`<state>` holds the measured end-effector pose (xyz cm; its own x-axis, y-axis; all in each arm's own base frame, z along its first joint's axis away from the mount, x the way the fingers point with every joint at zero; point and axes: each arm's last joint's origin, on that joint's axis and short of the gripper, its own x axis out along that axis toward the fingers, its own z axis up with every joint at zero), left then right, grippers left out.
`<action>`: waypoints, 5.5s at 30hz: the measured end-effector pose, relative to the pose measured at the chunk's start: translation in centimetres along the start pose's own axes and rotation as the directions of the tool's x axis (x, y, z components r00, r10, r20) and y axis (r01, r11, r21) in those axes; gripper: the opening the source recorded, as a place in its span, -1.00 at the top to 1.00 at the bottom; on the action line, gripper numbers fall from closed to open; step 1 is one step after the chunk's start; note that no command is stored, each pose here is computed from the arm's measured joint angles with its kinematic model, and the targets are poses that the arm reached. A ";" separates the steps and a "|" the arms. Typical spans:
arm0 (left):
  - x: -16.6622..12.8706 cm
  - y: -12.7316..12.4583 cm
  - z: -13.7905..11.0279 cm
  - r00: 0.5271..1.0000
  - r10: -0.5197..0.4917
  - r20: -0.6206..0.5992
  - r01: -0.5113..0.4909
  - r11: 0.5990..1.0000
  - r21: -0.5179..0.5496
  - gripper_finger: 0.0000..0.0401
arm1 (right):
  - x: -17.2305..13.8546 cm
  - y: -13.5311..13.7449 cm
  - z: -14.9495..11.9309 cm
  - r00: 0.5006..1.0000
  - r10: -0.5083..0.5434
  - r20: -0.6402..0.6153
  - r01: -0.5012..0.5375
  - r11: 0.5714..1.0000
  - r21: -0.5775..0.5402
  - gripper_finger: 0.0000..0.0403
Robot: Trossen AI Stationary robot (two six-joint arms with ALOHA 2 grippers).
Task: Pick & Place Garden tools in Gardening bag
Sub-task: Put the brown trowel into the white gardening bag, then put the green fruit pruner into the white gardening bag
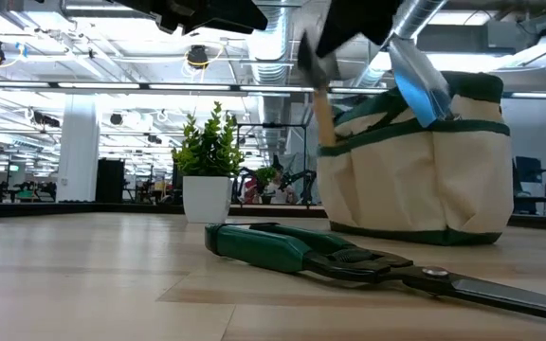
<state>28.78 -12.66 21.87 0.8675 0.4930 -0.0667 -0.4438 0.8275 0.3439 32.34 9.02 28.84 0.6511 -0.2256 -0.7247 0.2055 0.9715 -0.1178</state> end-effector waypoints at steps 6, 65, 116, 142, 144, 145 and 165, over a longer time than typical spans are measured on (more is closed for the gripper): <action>0.0 0.0 0.0 1.000 0.000 0.000 0.000 1.000 0.001 0.13 | 1.8 0.2 -0.4 0.998 0.025 -0.061 -0.026 1.000 -0.007 1.00; -0.8 -0.6 0.1 0.999 -0.035 0.007 0.035 0.999 0.021 0.16 | -6.4 0.5 -0.6 0.981 0.189 0.050 -0.186 0.981 -0.056 0.72; 0.0 -7.4 -1.0 0.538 -0.786 -0.304 0.835 0.547 0.066 0.99 | -10.6 11.6 -14.6 0.814 0.035 0.580 -0.028 0.999 -0.022 1.00; 3.3 -8.0 -5.7 0.501 -0.725 -0.472 0.857 0.491 0.155 0.34 | -9.0 11.0 -13.2 0.848 0.109 0.519 -0.066 0.993 -0.100 1.00; 3.6 -8.0 -6.1 0.480 -0.737 -0.476 0.865 0.487 0.119 0.26 | -9.0 11.0 -13.2 0.848 0.109 0.519 -0.066 0.993 -0.100 1.00; 3.7 -8.0 -6.2 0.480 -0.739 -0.473 0.862 0.498 0.096 0.24 | -9.0 11.0 -13.2 0.848 0.108 0.519 -0.066 0.993 -0.100 1.00; 5.0 -8.4 -8.3 0.408 -0.767 -0.495 0.851 0.516 -0.099 0.40 | -8.9 10.9 -13.3 0.851 0.101 0.515 -0.052 0.993 -0.109 1.00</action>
<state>34.93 -14.91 10.88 0.5834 -0.3008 -0.7544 0.4865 0.8732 0.0280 19.05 22.58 25.01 0.9514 -0.1309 -0.2787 0.0903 0.9840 -0.1537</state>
